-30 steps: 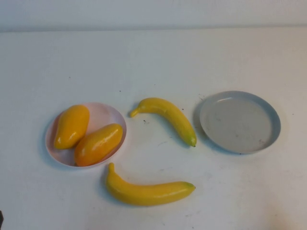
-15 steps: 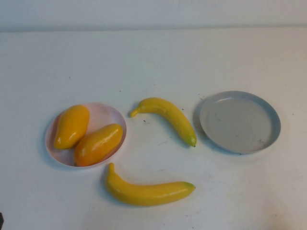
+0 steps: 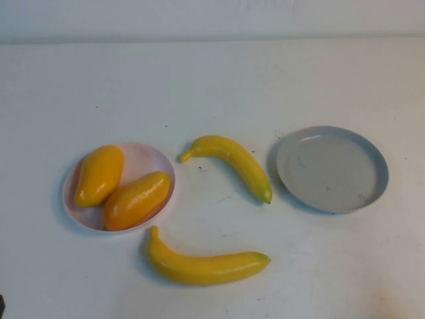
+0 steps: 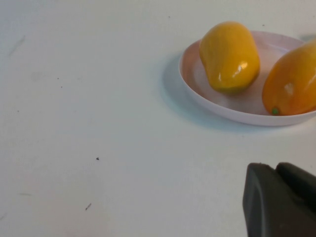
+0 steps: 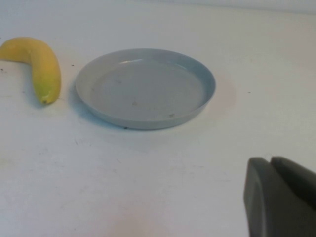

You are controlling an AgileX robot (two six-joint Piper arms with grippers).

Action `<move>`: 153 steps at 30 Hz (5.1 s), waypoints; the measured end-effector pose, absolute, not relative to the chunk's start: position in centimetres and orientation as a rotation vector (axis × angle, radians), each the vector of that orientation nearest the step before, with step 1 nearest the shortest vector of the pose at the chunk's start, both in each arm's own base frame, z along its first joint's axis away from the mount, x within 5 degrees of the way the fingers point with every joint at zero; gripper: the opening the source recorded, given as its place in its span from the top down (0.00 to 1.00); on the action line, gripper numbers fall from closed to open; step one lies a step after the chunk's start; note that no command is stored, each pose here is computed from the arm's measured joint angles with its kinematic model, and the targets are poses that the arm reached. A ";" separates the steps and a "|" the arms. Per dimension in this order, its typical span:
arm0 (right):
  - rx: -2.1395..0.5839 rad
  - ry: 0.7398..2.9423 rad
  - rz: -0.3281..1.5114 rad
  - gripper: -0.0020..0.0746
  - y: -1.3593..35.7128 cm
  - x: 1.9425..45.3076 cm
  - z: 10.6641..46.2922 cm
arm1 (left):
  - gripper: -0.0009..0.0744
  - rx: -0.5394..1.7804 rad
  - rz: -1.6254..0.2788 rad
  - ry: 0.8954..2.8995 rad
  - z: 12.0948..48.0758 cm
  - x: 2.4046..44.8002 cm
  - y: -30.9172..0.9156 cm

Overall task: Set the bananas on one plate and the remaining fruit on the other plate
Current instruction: Put another type of fruit in the right plate

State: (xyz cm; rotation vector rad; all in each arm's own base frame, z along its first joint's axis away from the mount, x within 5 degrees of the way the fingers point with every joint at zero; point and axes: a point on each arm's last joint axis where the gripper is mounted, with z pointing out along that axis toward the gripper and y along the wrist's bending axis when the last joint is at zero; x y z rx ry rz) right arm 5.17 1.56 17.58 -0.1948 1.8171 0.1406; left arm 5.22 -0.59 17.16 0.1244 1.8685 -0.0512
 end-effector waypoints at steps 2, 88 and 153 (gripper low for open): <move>-0.195 1.817 0.141 0.99 1.6 5.2 17.6 | 0.99 0.124 -0.051 1.869 17.2 5.2 -0.6; -2.025 1.988 0.353 0.43 27.1 24.4 21.7 | 0.99 0.126 -0.048 1.868 17.2 5.2 -0.6; -0.494 3.046 0.168 0.55 12.4 39.2 19.6 | 0.99 0.126 -0.048 1.868 17.2 5.2 -0.6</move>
